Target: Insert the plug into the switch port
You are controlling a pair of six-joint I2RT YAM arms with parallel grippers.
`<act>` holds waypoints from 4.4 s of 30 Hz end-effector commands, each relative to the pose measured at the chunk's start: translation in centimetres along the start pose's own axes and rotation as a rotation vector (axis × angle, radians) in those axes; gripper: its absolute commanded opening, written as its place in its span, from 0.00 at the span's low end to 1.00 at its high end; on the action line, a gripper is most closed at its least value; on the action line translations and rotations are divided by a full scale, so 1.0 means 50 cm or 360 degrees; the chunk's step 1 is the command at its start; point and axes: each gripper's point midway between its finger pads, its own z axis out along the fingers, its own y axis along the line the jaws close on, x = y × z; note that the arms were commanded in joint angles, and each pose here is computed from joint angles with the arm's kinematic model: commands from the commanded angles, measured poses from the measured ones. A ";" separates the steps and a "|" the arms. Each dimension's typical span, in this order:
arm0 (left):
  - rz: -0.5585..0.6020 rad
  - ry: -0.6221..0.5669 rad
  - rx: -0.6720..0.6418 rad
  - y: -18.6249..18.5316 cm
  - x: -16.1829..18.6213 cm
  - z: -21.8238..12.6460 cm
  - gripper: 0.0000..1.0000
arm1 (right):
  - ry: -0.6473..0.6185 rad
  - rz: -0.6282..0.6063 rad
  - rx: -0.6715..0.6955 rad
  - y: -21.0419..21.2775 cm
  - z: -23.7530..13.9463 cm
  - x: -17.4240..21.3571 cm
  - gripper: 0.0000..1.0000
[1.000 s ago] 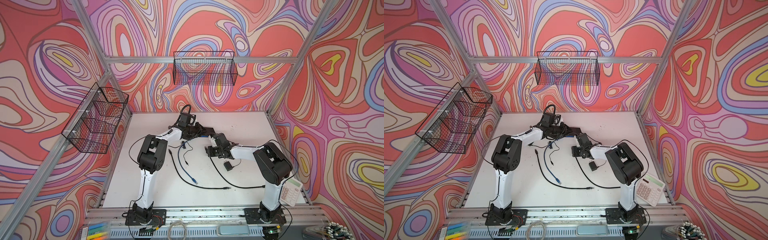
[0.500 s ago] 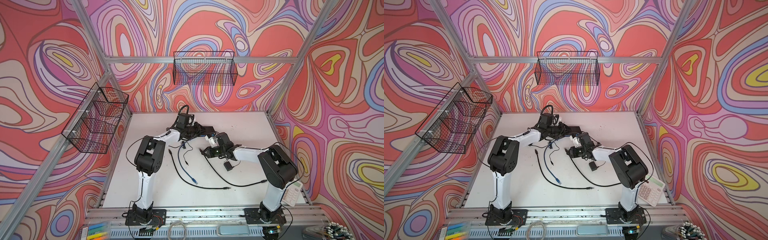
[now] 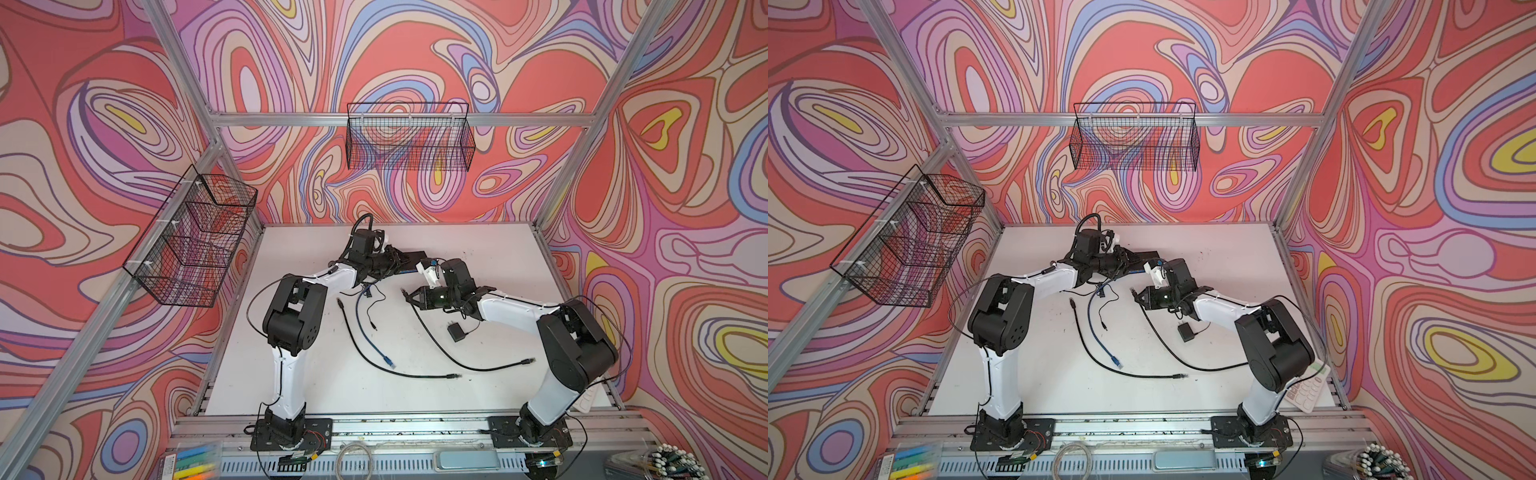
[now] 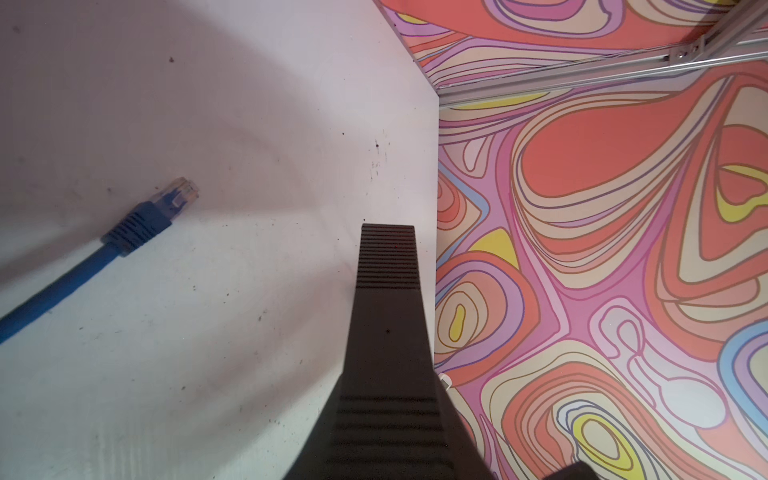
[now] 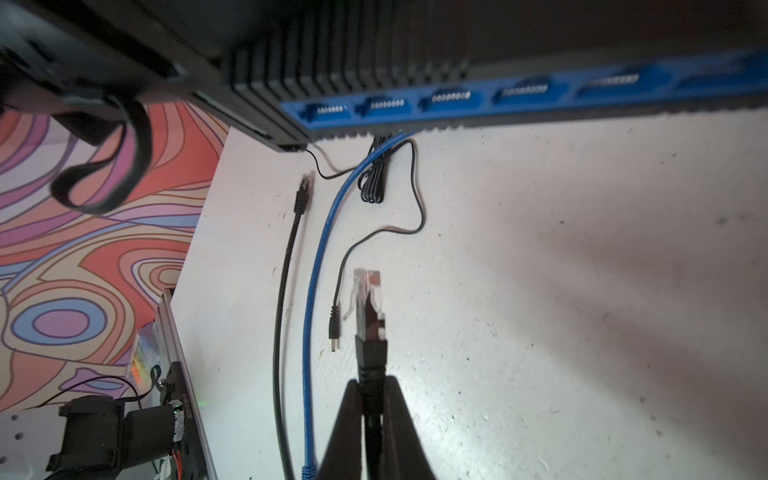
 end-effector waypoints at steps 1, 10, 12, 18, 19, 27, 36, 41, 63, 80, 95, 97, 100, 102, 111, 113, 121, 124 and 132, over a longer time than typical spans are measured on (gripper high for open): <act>0.0103 -0.0056 0.0203 -0.086 -0.013 -0.031 0.07 | 0.0010 0.0128 -0.0062 0.021 -0.026 0.000 0.00; 0.0119 -0.0140 0.0338 -0.114 -0.006 -0.061 0.07 | -0.0027 0.0296 -0.0269 0.058 -0.078 -0.029 0.00; 0.0113 -0.0162 0.0372 -0.121 -0.007 -0.067 0.07 | -0.0041 0.0303 -0.0304 0.061 -0.087 -0.037 0.00; 0.0095 -0.0182 0.0449 -0.131 -0.007 -0.071 0.07 | -0.0082 0.0297 -0.0368 0.073 -0.104 -0.060 0.00; 0.0094 -0.0180 0.0451 -0.130 -0.006 -0.072 0.07 | -0.0088 0.0298 -0.0373 0.074 -0.105 -0.063 0.00; 0.0089 -0.0192 0.0485 -0.133 0.007 -0.079 0.07 | -0.0121 0.0347 -0.0429 0.073 -0.093 -0.083 0.00; 0.0090 -0.0214 0.0527 -0.143 0.009 -0.084 0.07 | -0.0133 0.0352 -0.0438 0.069 -0.084 -0.099 0.00; 0.0086 -0.0207 0.0540 -0.148 0.014 -0.083 0.07 | -0.0138 0.0366 -0.0436 0.063 -0.080 -0.100 0.00; 0.0078 -0.0195 0.0559 -0.148 0.021 -0.081 0.07 | -0.0183 0.0400 -0.0479 0.052 -0.070 -0.131 0.00; 0.0072 -0.0181 0.0558 -0.139 0.028 -0.069 0.07 | -0.0210 0.0405 -0.0527 0.065 -0.073 -0.152 0.00; 0.0064 -0.0187 0.0597 -0.147 0.024 -0.064 0.07 | -0.0212 0.0406 -0.0537 0.070 -0.074 -0.159 0.00; 0.0066 -0.0183 0.0602 -0.150 0.025 -0.064 0.07 | -0.0214 0.0408 -0.0553 0.070 -0.072 -0.161 0.00; 0.0070 -0.0183 0.0597 -0.152 0.028 -0.065 0.07 | -0.0221 0.0417 -0.0566 0.069 -0.068 -0.165 0.00; 0.0071 -0.0187 0.0600 -0.152 0.028 -0.064 0.07 | -0.0221 0.0416 -0.0575 0.070 -0.067 -0.168 0.00; 0.0066 -0.0172 0.0605 -0.148 0.035 -0.060 0.07 | -0.0236 0.0409 -0.0600 0.082 -0.076 -0.171 0.00; 0.0068 -0.0172 0.0602 -0.145 0.038 -0.061 0.07 | -0.0240 0.0403 -0.0604 0.086 -0.080 -0.173 0.00; 0.0059 -0.0170 0.0591 -0.136 0.039 -0.057 0.07 | -0.0264 0.0383 -0.0616 0.100 -0.098 -0.180 0.00; 0.0058 -0.0170 0.0591 -0.135 0.040 -0.057 0.07 | -0.0264 0.0386 -0.0614 0.101 -0.098 -0.179 0.00; 0.0058 -0.0169 0.0594 -0.134 0.041 -0.058 0.07 | -0.0260 0.0397 -0.0597 0.095 -0.094 -0.179 0.00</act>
